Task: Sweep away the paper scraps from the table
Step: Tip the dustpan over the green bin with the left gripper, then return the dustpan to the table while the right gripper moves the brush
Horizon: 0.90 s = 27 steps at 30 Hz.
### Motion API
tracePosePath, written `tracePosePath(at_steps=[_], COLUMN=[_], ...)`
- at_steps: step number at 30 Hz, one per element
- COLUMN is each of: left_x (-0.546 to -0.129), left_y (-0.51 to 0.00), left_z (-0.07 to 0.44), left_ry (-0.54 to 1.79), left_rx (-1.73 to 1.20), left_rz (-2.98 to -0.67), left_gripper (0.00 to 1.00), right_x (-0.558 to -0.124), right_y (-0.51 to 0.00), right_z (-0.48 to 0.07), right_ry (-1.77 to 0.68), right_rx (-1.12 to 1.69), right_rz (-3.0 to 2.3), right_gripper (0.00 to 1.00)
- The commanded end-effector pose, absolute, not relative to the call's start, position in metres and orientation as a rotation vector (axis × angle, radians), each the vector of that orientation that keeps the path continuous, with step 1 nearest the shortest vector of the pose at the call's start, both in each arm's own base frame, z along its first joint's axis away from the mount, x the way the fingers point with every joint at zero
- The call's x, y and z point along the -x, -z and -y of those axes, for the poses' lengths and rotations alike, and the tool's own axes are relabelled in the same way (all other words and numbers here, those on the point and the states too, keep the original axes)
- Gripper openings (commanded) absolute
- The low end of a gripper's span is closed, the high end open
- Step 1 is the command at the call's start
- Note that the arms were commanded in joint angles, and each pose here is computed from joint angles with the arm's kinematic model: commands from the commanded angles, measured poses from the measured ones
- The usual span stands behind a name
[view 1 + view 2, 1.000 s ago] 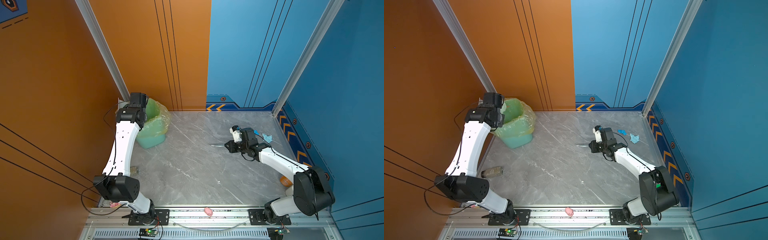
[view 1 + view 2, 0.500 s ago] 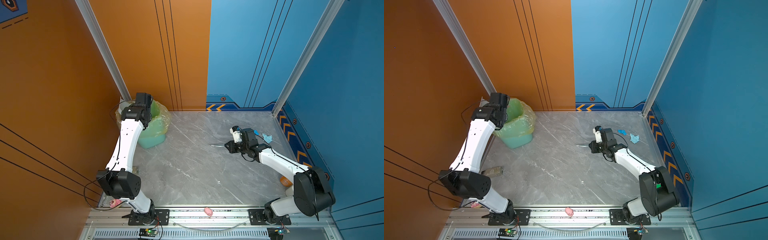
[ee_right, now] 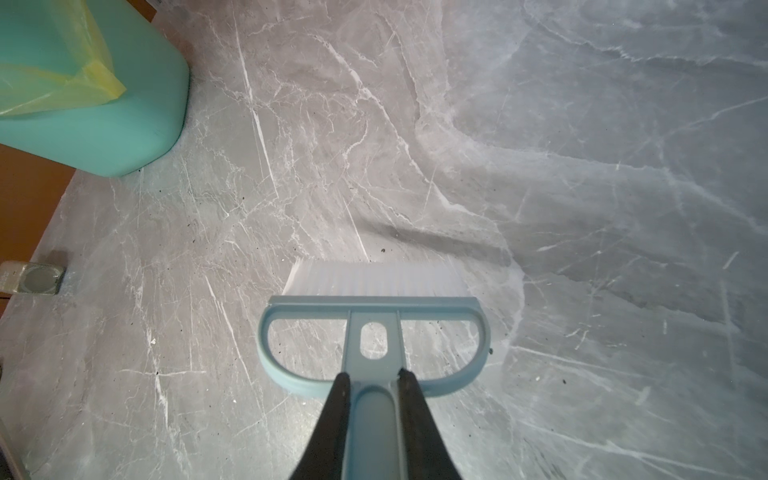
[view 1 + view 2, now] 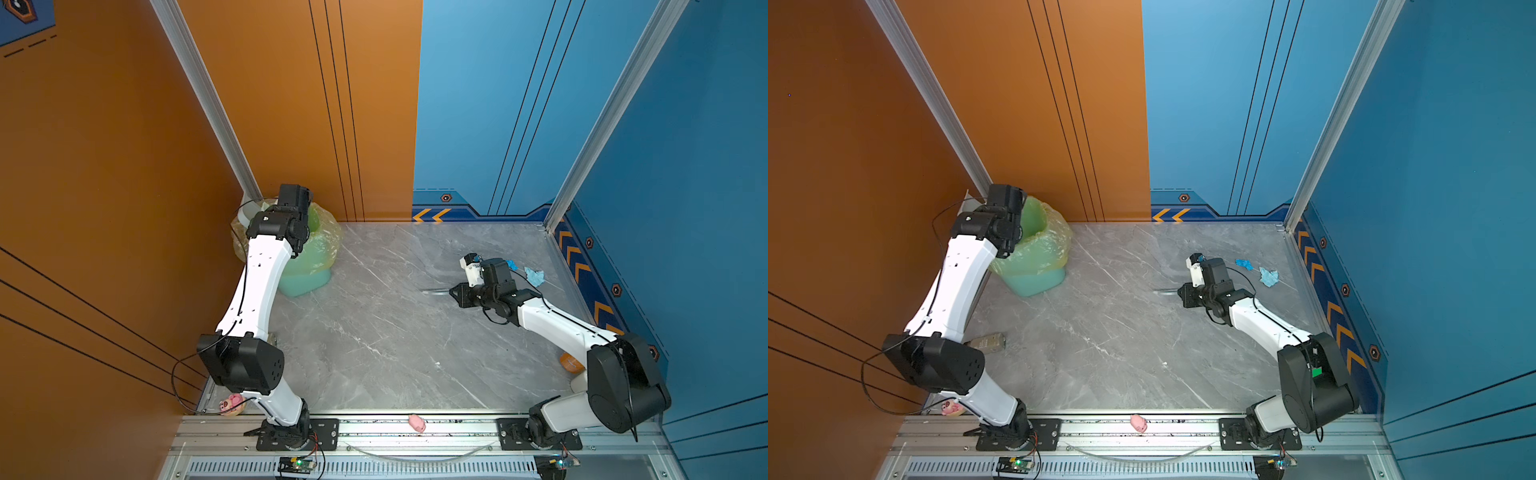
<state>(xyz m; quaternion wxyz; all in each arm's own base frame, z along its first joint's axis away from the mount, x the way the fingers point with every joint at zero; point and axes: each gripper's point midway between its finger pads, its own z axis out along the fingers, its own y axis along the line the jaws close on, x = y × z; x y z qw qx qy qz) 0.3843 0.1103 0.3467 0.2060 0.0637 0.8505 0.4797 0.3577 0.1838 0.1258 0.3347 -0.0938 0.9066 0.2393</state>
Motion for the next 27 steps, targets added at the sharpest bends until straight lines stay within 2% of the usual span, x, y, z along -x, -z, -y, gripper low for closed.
tracePosePath(at_steps=[1, 19, 23, 27], left_x=[-0.382, -0.388, -0.389, -0.393], left_y=[-0.359, -0.363, -0.365, -0.365], left_z=[-0.113, -0.109, -0.106, -0.094], left_ry=[-1.425, -1.529, -1.47, -1.254], left_rx=[-0.201, -0.28, -0.256, -0.214], left_rz=[-2.348, -2.336, -2.331, -2.326], left_gripper=[0.0, 0.0, 0.0, 0.0], right_x=[-0.357, -0.355, -0.356, -0.357], right_y=[-0.135, -0.134, -0.135, -0.138], right_z=[-0.18, -0.175, -0.175, -0.175], right_ry=[-0.61, -0.61, -0.61, -0.61], right_rx=[0.225, 0.216, 0.217, 0.216], right_rz=[-2.33, -2.324, -2.325, -2.318], right_gripper=[0.0, 0.0, 0.0, 0.0])
